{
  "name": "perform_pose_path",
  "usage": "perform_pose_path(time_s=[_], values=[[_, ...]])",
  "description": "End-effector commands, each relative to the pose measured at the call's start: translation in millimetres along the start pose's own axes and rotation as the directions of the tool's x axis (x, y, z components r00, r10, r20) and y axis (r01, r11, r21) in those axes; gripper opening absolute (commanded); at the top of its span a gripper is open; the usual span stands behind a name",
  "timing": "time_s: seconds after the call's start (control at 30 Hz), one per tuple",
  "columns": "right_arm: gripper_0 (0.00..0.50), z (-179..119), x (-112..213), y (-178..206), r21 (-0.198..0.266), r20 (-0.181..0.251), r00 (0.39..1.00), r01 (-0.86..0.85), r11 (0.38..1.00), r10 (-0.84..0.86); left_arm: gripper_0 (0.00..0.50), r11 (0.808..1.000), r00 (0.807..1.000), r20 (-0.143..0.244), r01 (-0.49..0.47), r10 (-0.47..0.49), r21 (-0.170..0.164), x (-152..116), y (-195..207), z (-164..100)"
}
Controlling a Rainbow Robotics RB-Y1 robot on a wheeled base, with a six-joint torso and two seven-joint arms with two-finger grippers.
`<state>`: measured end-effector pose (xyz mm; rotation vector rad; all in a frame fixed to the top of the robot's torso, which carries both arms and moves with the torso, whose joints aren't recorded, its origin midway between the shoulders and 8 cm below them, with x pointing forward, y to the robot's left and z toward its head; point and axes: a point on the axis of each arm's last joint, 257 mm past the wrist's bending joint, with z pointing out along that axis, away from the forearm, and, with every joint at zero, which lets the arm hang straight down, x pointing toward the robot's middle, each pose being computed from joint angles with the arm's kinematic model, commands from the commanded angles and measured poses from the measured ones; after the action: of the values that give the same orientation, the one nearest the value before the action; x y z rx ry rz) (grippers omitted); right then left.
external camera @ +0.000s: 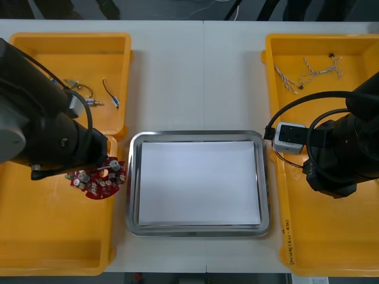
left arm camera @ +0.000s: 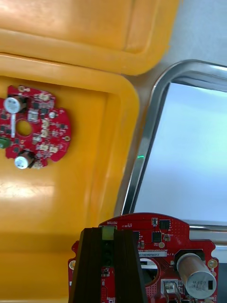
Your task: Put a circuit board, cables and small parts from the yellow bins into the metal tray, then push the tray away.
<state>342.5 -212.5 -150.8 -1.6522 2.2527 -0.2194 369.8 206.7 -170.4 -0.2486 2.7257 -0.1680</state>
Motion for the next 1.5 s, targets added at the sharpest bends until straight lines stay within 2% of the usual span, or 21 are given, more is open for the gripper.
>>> perform_pose_path(time_s=[0.03, 0.53, 0.6, 0.93, 1.17, 1.37, 1.5], values=[[0.000, -8.3, -0.6, -5.2, 0.037, -0.009, 1.000, 0.009, 0.999, -0.009, 0.000, 0.993, 0.994, 0.048, -0.105, 0.102, 0.058, 3.1, -43.6, 2.1], [0.000, -8.2, -1.2, -4.6, 0.034, -0.007, 1.000, 0.011, 0.999, -0.011, 0.000, 0.975, 0.980, 0.076, -0.192, 0.184, 0.111, 29.6, -90.5, 48.8], [0.000, -8.6, -1.2, -5.3, 0.037, -0.006, 1.000, 0.010, 0.999, -0.010, 0.000, 0.974, 0.978, 0.084, -0.199, 0.190, 0.109, 30.3, -92.2, 55.2], [0.000, -8.3, -0.8, -4.1, 0.032, -0.008, 1.000, 0.011, 0.999, -0.011, 0.000, 0.975, 0.977, 0.073, -0.206, 0.200, 0.087, 43.1, -93.4, 87.1], [0.000, -8.3, -0.8, -3.7, 0.031, -0.008, 1.000, 0.010, 0.999, -0.010, 0.000, 0.978, 0.979, 0.093, -0.191, 0.183, 0.084, 41.9, -97.8, 108.8], [0.000, -8.1, -1.7, -3.5, 0.030, -0.005, 1.000, 0.010, 0.999, -0.010, 0.000, 0.979, 0.978, 0.111, -0.188, 0.178, 0.084, 41.2, -99.7, 119.1], [0.000, -8.2, -1.2, -3.8, 0.031, -0.006, 1.000, 0.012, 0.999, -0.011, 0.000, 0.980, 0.980, 0.105, -0.177, 0.167, 0.087, 42.4, -99.9, 119.2]])
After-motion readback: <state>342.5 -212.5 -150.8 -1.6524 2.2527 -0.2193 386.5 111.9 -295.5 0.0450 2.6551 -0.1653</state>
